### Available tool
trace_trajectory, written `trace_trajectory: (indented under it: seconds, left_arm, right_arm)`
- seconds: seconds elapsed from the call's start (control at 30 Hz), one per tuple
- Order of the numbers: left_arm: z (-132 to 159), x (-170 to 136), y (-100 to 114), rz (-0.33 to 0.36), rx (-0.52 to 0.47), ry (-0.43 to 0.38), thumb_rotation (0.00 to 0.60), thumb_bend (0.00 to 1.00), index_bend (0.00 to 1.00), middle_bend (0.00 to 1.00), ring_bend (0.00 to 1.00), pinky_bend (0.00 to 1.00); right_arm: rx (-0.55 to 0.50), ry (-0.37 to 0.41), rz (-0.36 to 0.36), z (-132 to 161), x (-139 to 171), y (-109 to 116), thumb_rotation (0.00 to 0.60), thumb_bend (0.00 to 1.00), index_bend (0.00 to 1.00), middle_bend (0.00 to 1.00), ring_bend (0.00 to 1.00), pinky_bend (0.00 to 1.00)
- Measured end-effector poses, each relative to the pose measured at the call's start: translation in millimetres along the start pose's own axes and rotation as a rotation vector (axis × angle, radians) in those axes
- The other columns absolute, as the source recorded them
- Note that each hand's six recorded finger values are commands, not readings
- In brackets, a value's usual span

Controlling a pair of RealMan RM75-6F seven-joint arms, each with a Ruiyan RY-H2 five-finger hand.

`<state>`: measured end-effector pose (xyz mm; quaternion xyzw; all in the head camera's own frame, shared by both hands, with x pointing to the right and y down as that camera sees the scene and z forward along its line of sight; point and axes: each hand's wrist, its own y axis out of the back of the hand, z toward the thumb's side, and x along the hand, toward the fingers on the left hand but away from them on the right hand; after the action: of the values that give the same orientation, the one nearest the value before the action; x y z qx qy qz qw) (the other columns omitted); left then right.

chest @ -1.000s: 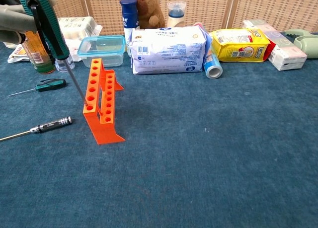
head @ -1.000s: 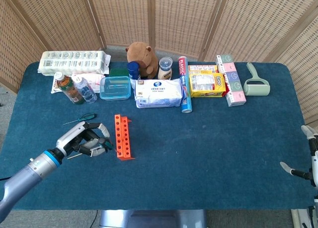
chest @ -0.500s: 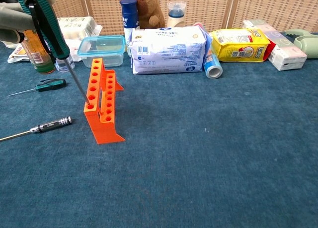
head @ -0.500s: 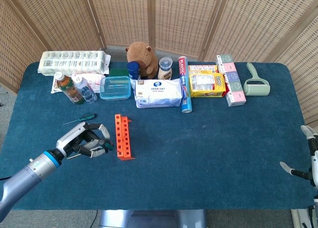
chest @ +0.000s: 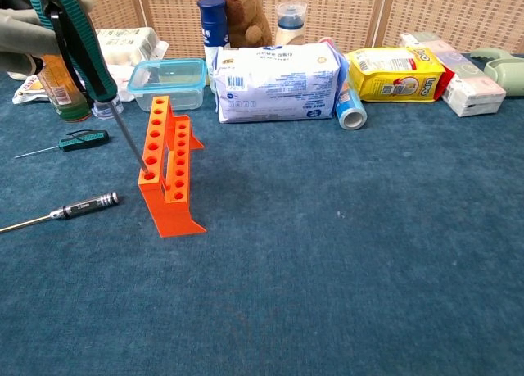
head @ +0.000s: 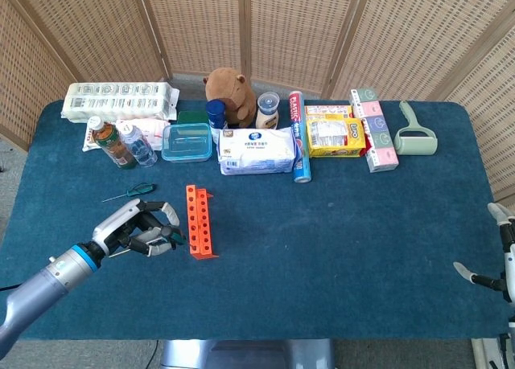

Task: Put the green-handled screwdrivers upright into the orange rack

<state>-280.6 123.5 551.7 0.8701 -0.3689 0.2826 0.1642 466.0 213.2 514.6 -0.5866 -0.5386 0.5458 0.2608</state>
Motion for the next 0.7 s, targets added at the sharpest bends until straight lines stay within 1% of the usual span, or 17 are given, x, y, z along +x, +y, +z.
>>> trace_trajectory:
  seconds: [0.47,0.57,0.7]
  left_arm:
    - [-5.8,4.8,-0.7,0.003,0.020,0.015,0.600,0.42,0.63,0.96,0.97,1.00]
    - [-6.3,6.7,-1.8,0.001,0.060,0.011,0.600,0.42,0.63,0.96,0.97,1.00]
    - [-8.8,11.2,-6.9,-0.005,0.143,0.013,0.600,0.42,0.63,0.96,0.97,1.00]
  right_arm:
    - [0.000,-0.002,0.002,-0.2,-0.4,-0.2,0.600,0.08,0.06,0.06,0.00,0.00]
    - [0.001,-0.001,0.003,-0.1,-0.4,-0.7,0.600,0.08,0.06,0.06,0.00,0.00]
    - [0.002,0.000,0.005,0.3,-0.4,-1.4,0.600,0.08,0.06,0.06,0.00,0.00]
